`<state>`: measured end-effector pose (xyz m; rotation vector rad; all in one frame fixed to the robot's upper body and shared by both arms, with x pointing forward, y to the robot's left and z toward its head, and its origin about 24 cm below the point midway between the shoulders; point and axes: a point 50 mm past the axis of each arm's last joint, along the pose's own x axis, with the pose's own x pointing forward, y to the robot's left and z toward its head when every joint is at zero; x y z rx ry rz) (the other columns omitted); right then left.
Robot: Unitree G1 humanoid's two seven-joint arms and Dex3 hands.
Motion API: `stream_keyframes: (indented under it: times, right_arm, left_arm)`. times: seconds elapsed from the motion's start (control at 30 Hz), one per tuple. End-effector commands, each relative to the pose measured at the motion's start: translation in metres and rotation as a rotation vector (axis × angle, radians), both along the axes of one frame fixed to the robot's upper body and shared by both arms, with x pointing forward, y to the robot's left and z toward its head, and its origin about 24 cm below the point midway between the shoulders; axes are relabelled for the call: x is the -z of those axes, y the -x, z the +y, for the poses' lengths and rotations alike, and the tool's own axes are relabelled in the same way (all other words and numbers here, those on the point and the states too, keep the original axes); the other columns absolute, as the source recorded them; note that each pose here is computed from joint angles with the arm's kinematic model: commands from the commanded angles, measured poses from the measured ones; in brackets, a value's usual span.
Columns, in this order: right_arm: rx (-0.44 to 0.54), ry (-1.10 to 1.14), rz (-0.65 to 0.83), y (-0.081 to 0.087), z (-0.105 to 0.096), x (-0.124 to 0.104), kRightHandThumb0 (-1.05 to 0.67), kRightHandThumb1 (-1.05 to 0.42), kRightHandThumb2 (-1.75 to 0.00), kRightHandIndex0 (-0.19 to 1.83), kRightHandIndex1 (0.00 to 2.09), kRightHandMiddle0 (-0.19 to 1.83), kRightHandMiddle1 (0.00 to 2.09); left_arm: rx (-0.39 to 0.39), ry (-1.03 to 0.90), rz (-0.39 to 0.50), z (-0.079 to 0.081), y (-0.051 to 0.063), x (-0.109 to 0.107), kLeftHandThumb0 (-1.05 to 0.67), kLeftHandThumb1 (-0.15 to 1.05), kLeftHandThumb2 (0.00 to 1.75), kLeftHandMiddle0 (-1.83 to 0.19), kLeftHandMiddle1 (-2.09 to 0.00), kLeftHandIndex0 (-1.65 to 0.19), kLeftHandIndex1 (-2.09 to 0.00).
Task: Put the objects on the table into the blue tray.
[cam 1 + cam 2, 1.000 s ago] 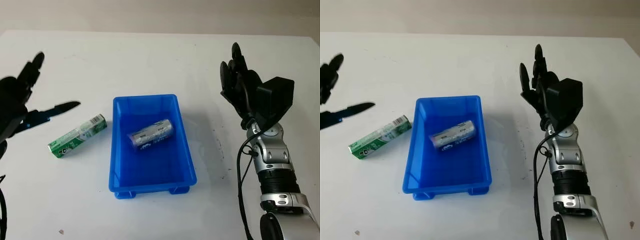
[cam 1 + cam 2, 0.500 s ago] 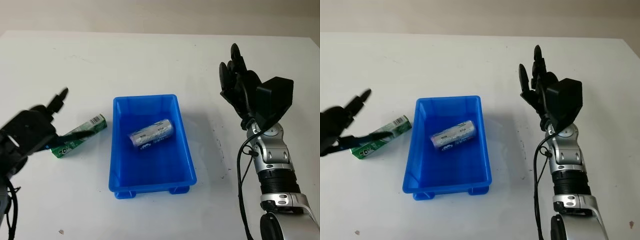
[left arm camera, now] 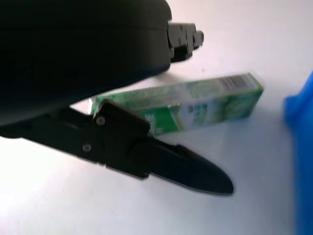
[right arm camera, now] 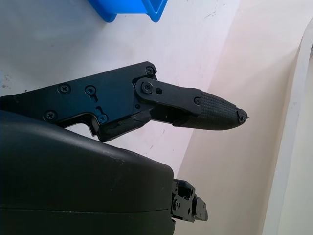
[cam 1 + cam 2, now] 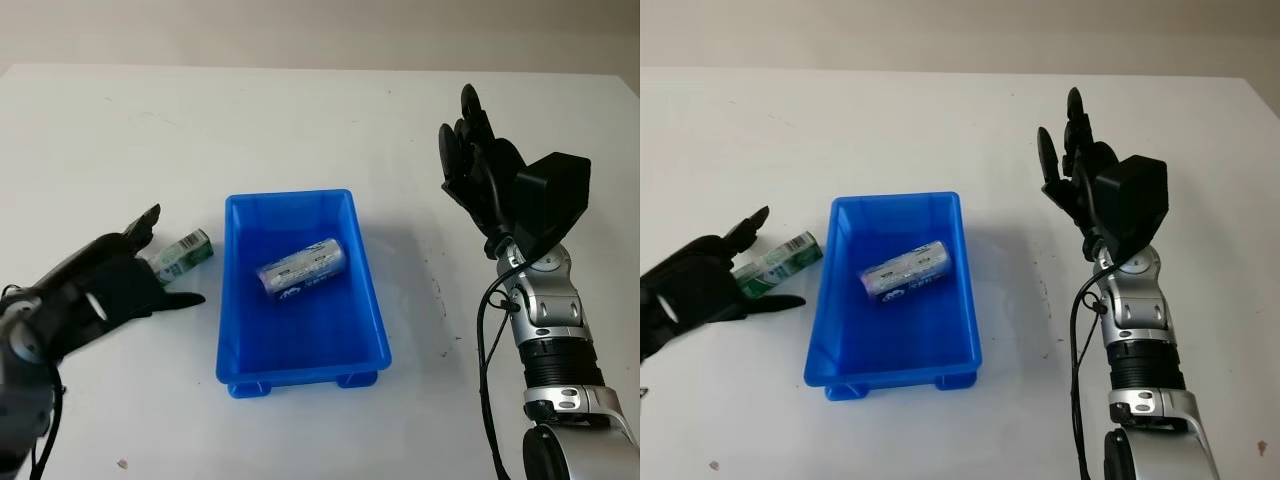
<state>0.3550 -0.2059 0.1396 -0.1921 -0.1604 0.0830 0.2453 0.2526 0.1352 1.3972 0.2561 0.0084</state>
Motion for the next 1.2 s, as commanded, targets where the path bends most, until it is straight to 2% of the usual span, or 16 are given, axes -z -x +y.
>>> stream_keyframes:
  times: [0.0, 0.03, 0.07, 0.1, 0.13, 0.2, 0.27, 0.37, 0.53, 0.73, 0.87, 0.9, 0.97, 1.0, 1.07, 1.17]
  right_arm:
    - [-0.001, 0.002, -0.028, 0.002, -0.002, -0.005, -0.69, -1.05, -0.62, -0.19, 0.00, -0.19, 0.00]
    - [-0.001, 0.005, -0.027, 0.002, -0.002, -0.005, -0.69, -1.05, -0.62, -0.19, 0.00, -0.19, 0.00]
    - [-0.001, 0.008, -0.026, 0.002, -0.003, -0.004, -0.69, -1.05, -0.62, -0.19, 0.00, -0.19, 0.00]
    - [0.001, 0.008, -0.024, 0.002, -0.003, -0.004, -0.69, -1.05, -0.62, -0.19, 0.00, -0.19, 0.00]
    - [0.002, 0.006, -0.023, 0.002, -0.003, -0.004, -0.69, -1.05, -0.61, -0.19, 0.00, -0.19, 0.00]
    - [0.001, 0.003, -0.022, 0.003, -0.003, -0.004, -0.69, -1.05, -0.61, -0.19, 0.00, -0.19, 0.00]
    - [-0.001, -0.001, -0.026, 0.003, -0.004, -0.004, -0.68, -1.05, -0.62, -0.19, 0.00, -0.19, 0.00]
    - [-0.001, -0.013, -0.027, 0.002, -0.004, -0.004, -0.68, -1.05, -0.61, -0.19, 0.00, -0.19, 0.00]
    - [-0.003, -0.015, -0.028, 0.003, -0.004, -0.004, -0.68, -1.05, -0.59, -0.19, 0.00, -0.19, 0.00]
    - [-0.009, -0.015, -0.027, 0.003, -0.004, -0.004, -0.69, -1.05, -0.59, -0.19, 0.00, -0.19, 0.00]
    - [-0.004, -0.014, -0.027, 0.002, -0.004, -0.004, -0.70, -1.05, -0.58, -0.19, 0.00, -0.19, 0.00]
    - [-0.004, -0.015, -0.025, 0.002, -0.003, -0.004, -0.70, -1.05, -0.57, -0.19, 0.00, -0.19, 0.00]
    - [-0.002, -0.017, -0.027, 0.002, -0.004, -0.003, -0.70, -1.05, -0.57, -0.19, 0.00, -0.19, 0.00]
    - [-0.002, -0.017, -0.028, 0.002, -0.004, -0.003, -0.69, -1.05, -0.57, -0.19, 0.00, -0.19, 0.00]
    - [-0.003, -0.019, -0.028, 0.002, -0.004, -0.003, -0.69, -1.05, -0.56, -0.19, 0.00, -0.19, 0.00]
    - [-0.004, -0.021, -0.026, 0.003, -0.005, -0.003, -0.70, -1.05, -0.56, -0.19, 0.00, -0.19, 0.00]
  left_arm:
    - [0.016, -0.122, 0.018, -0.001, 0.004, 0.014, -0.76, 1.04, 0.07, 0.11, -2.06, -0.06, -0.15]
    - [0.029, -0.162, -0.003, -0.002, 0.004, 0.016, -0.70, 1.05, 0.08, -0.01, -2.08, -0.11, -0.47]
    - [0.043, -0.204, -0.019, -0.003, 0.004, 0.018, -0.67, 1.05, 0.10, -0.10, -2.09, 0.02, -1.04]
    - [0.059, -0.262, -0.032, -0.003, 0.004, 0.019, -0.63, 1.05, 0.12, -0.27, -2.09, 0.10, -1.43]
    - [0.074, -0.336, -0.033, -0.004, 0.003, 0.020, -0.60, 1.05, 0.20, -0.49, -2.09, 0.12, -1.72]
    - [0.095, -0.455, -0.040, -0.005, 0.002, 0.022, -0.56, 1.05, 0.28, -0.71, -2.09, 0.10, -1.83]
    - [0.121, -0.532, -0.044, -0.008, 0.000, 0.023, -0.52, 1.05, 0.36, -0.94, -2.09, 0.09, -2.02]
    - [0.135, -0.600, -0.021, -0.010, -0.001, 0.024, -0.50, 1.05, 0.44, -1.07, -2.09, 0.10, -2.09]
    - [0.145, -0.621, 0.007, -0.011, -0.003, 0.022, -0.49, 1.05, 0.50, -1.07, -2.09, 0.02, -2.09]
    - [0.160, -0.541, -0.095, -0.009, -0.007, 0.010, -0.48, 1.05, 0.46, -1.17, -2.09, -0.10, -2.09]
    - [0.149, -0.580, -0.126, -0.005, -0.014, -0.010, -0.50, 1.05, 0.47, -1.05, -2.09, -0.04, -2.09]
    - [0.144, -0.564, -0.155, -0.003, -0.016, -0.016, -0.48, 1.05, 0.49, -1.01, -2.09, 0.08, -2.09]
    - [0.126, -0.559, -0.194, 0.000, -0.021, -0.031, -0.50, 1.05, 0.46, -0.89, -2.09, 0.10, -2.09]
    - [0.115, -0.559, -0.200, 0.002, -0.023, -0.037, -0.52, 1.05, 0.46, -0.79, -2.09, 0.07, -2.09]
    - [0.092, -0.546, -0.231, 0.004, -0.028, -0.050, -0.52, 1.05, 0.44, -0.72, -2.09, 0.03, -2.09]
    - [0.043, -0.499, -0.340, 0.008, -0.033, -0.080, -0.52, 1.05, 0.37, -0.81, -2.09, -0.10, -2.09]
